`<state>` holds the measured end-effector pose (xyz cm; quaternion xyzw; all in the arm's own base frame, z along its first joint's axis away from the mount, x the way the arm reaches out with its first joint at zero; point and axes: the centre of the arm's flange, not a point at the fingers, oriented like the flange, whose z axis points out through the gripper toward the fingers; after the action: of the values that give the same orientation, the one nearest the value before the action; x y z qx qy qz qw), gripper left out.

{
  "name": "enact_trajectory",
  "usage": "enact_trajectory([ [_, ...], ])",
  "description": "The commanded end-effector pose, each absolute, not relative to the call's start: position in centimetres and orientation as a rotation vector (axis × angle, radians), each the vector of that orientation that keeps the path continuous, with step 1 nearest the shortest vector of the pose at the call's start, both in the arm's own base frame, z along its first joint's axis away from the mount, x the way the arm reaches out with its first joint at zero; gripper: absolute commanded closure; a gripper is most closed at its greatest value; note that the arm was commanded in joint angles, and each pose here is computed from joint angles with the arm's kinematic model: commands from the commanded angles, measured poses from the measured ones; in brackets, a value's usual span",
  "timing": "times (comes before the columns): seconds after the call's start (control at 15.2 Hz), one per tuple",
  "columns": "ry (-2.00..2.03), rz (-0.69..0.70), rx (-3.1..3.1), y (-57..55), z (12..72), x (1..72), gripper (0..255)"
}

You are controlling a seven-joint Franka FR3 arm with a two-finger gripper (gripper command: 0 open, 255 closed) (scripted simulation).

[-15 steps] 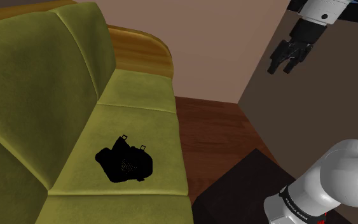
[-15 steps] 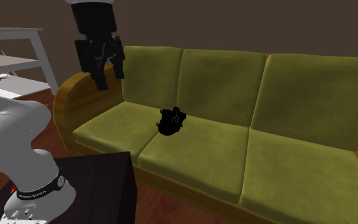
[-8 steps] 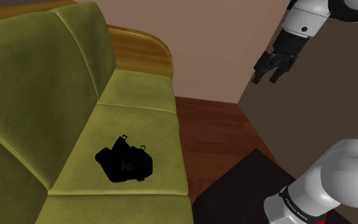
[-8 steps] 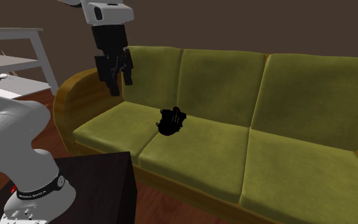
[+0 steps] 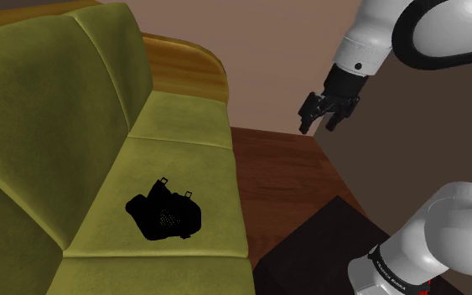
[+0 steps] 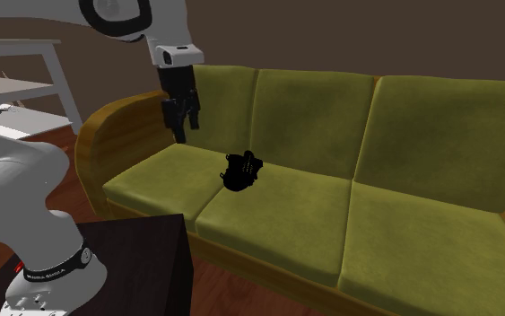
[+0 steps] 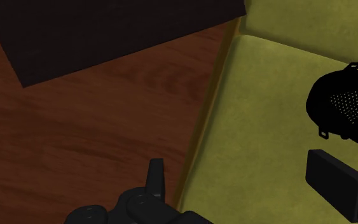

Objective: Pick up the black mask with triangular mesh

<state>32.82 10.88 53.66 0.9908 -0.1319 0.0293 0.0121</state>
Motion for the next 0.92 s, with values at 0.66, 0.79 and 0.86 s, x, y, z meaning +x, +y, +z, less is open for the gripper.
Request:
enact_trajectory([
  [0.66, -0.481, 0.077, 3.084, 23.8, 45.2, 36.3, 0],
  [0.79, -0.493, 0.075, 3.083, 25.9, 43.8, 36.9, 0],
  [0.86, -0.498, 0.074, 3.082, 27.0, 43.1, 37.2, 0],
])
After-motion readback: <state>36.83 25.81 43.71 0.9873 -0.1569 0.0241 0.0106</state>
